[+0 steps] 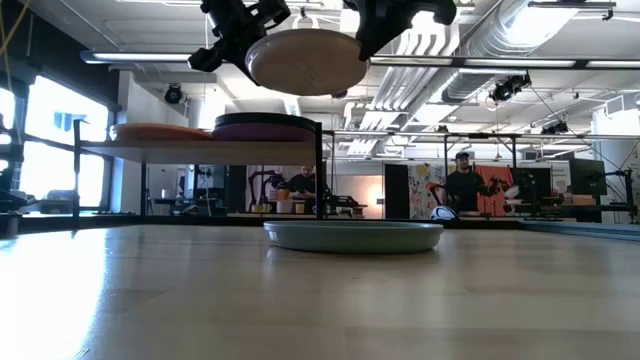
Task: Place and stack plates onto a shelf
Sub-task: Stack the gray plate on top of the light orange plate on the shelf
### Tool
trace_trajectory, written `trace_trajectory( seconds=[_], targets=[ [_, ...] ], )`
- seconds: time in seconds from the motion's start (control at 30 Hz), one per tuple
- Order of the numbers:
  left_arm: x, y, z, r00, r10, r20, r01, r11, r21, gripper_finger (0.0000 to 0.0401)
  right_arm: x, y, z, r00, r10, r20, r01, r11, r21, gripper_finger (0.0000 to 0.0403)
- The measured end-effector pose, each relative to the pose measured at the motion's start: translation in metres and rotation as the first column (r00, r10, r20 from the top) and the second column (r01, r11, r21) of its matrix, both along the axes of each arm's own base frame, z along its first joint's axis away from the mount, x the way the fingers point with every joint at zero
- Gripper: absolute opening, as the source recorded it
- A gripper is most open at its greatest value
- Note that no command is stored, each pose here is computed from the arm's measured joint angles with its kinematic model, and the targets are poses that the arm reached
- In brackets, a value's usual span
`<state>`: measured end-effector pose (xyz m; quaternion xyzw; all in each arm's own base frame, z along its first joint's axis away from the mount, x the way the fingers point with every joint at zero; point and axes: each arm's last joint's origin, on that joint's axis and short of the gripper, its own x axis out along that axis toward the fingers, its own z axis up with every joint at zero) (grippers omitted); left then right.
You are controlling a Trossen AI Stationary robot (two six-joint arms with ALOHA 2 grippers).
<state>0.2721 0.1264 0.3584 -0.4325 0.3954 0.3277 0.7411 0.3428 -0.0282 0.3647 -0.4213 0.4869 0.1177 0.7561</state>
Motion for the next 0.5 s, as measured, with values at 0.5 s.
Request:
trace_trajectory(
  seconds=[0.5],
  targets=[
    [-0.040,0.006,0.009,0.986,0.082,-0.147,-0.078,0.996,0.032,0.0003,-0.007,0.000,0.004,0.994,-0.112,0.016,0.111,0.992,0.066,0.0123]
  ],
)
